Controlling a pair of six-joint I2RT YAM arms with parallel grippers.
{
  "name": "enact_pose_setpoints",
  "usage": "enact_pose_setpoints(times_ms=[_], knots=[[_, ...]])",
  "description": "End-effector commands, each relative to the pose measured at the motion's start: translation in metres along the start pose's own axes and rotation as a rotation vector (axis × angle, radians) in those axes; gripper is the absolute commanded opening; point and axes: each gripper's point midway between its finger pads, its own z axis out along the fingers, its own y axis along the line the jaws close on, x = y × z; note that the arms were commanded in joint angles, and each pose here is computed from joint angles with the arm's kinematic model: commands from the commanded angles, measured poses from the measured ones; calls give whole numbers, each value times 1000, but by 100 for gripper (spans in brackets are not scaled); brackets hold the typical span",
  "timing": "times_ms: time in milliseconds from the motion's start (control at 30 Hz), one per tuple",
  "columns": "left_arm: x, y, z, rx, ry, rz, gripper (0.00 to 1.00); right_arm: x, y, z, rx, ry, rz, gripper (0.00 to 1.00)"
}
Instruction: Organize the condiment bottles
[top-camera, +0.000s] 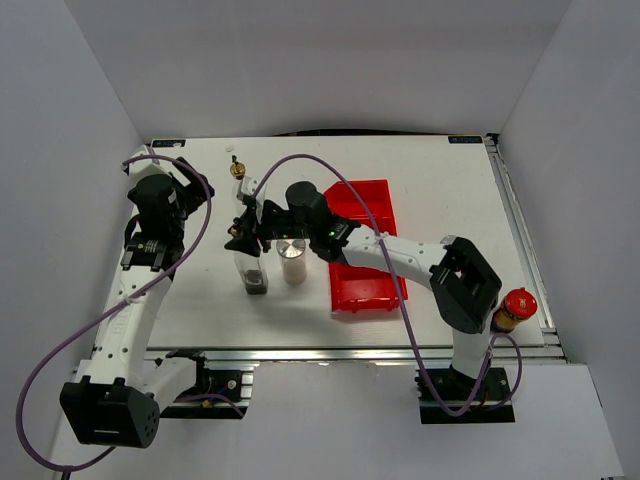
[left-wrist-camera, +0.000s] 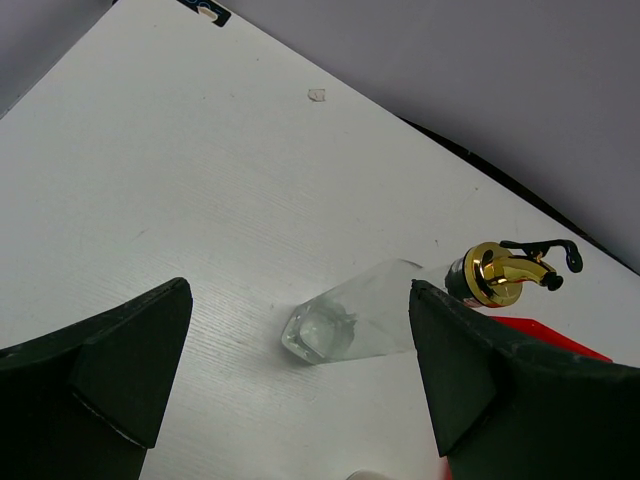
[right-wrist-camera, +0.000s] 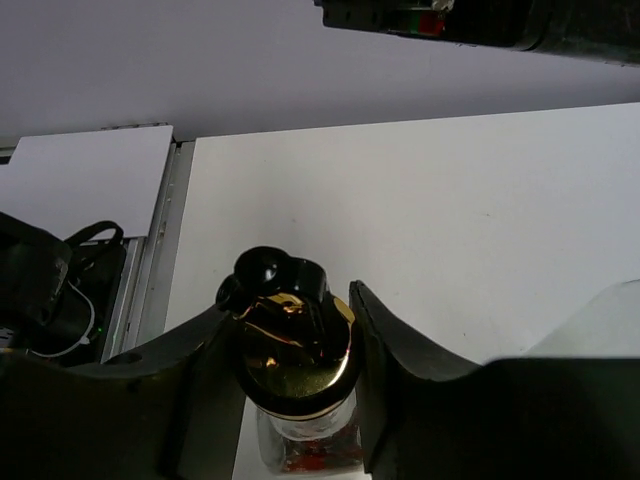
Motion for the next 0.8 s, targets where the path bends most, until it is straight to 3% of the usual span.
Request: enact_pose_setpoints(times_ms=[0,133,167,467,667,767], knots=[[-4,1,-1,-5,-15,-4,98,-30,5,-2,3,-93,-16,22],[-10,-1,-3,-2,-28,-14,98,-54,21,-11,-58,-115,-43,8],[-11,-2,-3,2,-31,-15,98,-66,24,-12,-69,-127,-52,0],[-14,-3,-6,-5,-19,-21,98,-161,72,-58,-193,-179,-56,0],[-17,-4,-13,10,-31,-11,98,-199,74,-94,-78,-161,-38,0],[-19,-4,-17,17,-31,1,98,-228,53,-115,77,-178,-114,0]])
